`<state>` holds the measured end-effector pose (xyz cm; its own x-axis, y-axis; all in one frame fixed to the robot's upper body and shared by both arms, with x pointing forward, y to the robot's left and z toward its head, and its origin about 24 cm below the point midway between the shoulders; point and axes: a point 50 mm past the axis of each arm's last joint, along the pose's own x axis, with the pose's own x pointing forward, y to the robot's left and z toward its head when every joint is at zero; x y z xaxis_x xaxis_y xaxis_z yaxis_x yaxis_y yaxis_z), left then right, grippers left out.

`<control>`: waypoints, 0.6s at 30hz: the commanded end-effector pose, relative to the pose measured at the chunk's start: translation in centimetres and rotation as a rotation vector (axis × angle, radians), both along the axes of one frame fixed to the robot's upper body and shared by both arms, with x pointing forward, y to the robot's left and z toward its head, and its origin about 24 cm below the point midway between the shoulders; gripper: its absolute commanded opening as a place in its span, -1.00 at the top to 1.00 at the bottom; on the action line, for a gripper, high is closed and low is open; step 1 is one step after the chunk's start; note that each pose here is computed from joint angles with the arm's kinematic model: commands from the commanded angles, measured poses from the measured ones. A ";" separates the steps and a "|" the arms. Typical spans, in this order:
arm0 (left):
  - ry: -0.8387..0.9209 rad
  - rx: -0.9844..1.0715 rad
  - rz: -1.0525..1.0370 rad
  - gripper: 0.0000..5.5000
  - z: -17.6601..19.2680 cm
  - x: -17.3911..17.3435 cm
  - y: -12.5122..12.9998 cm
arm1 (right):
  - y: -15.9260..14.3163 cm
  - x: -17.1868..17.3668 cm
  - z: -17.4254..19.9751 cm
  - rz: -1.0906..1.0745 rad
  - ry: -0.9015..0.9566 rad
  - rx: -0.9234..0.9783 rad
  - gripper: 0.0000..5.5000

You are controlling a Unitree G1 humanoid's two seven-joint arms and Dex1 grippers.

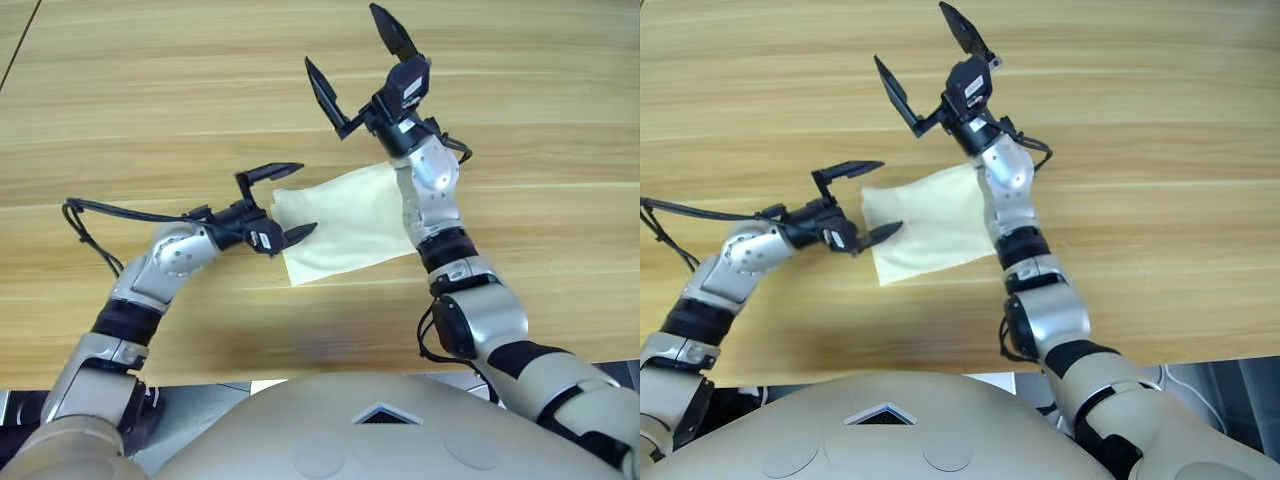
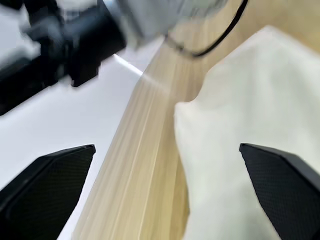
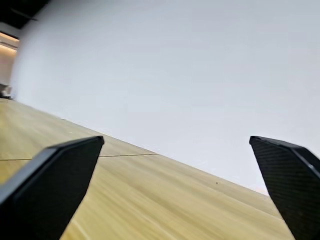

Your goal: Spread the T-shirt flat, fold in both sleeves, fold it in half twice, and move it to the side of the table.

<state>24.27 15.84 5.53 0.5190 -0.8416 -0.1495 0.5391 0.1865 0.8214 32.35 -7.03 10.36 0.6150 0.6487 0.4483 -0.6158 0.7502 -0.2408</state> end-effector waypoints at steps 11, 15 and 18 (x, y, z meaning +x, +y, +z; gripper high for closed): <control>-0.078 0.286 0.513 -0.95 -3.2 5.8 5.9 | -1.1 -6.2 -6.3 0.445 -0.037 -0.602 -0.96; -0.071 0.262 0.469 -0.95 -3.8 5.1 5.3 | -1.1 -5.5 -7.7 0.394 0.004 -0.711 -0.96; -0.061 0.129 0.369 -0.95 -2.9 4.4 3.4 | -0.7 -5.1 -7.5 0.360 -0.001 -0.678 -0.96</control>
<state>29.61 20.48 3.01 0.8424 -0.5016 -0.1967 0.3507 0.2335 0.9069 26.47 -8.24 1.80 0.3027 0.9397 -0.1590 -0.8164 0.1695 -0.5521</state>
